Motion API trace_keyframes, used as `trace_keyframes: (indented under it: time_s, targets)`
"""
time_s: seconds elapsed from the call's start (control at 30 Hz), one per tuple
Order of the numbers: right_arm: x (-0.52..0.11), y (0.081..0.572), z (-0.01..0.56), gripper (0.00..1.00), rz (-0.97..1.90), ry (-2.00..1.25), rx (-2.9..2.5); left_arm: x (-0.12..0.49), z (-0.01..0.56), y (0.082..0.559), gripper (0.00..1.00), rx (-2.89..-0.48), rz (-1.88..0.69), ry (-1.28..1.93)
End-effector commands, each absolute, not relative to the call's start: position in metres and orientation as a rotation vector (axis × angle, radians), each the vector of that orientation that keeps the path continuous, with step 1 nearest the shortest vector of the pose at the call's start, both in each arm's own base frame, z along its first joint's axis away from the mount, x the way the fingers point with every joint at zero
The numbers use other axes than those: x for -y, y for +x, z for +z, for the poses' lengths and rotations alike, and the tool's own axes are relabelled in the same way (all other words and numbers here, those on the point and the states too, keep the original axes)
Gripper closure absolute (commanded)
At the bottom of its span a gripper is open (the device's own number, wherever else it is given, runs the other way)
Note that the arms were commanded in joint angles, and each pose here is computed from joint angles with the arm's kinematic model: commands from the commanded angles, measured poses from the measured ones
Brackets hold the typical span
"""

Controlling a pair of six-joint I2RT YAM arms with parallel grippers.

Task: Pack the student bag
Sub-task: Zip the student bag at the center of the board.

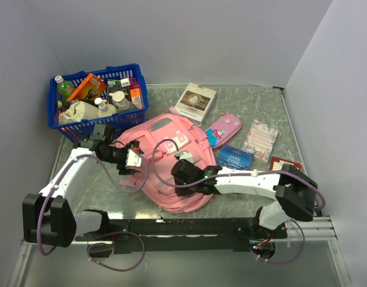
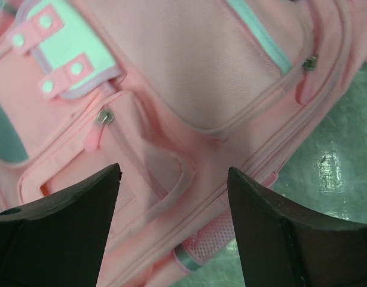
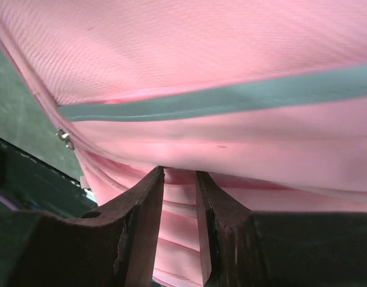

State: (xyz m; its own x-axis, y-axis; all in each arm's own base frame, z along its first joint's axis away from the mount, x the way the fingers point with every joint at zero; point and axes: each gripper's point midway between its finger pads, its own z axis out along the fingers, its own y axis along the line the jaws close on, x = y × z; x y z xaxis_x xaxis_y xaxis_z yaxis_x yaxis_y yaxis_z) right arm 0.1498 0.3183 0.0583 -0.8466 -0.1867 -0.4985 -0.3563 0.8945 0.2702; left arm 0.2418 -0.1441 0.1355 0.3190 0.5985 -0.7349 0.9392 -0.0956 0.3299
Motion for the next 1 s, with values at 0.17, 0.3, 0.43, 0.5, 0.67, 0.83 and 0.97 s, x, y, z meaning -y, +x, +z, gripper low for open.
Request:
trace_keyframes:
  time_s: [0.17,0.3,0.43,0.5,0.67,0.83,0.97]
  targets:
    - [-0.283,0.185,0.076,0.64,0.514,-0.169,-2.491,0.174,0.129,0.216,0.28,-0.803,-0.52,1.987]
    - [-0.287,0.184,0.074,0.64,0.561,-0.159,-2.491,0.175,0.117,0.195,0.31,-0.656,-0.534,2.11]
    - [-0.288,0.185,0.075,0.65,0.598,-0.145,-2.478,0.173,0.102,0.183,0.36,-0.499,-0.486,2.223]
    - [-0.289,0.186,0.078,0.65,0.624,-0.144,-2.467,0.178,0.1,0.186,0.42,-0.434,-0.439,2.214]
    - [-0.292,0.186,0.088,0.64,0.658,-0.162,-2.438,0.197,0.1,0.205,0.54,-0.239,-0.265,2.155]
    - [-0.288,0.184,0.098,0.63,0.687,-0.151,-2.41,0.207,0.1,0.223,0.47,-0.174,-0.155,2.123]
    - [-0.287,0.183,0.101,0.62,0.692,-0.161,-2.406,0.206,0.096,0.226,0.44,-0.197,-0.138,2.129]
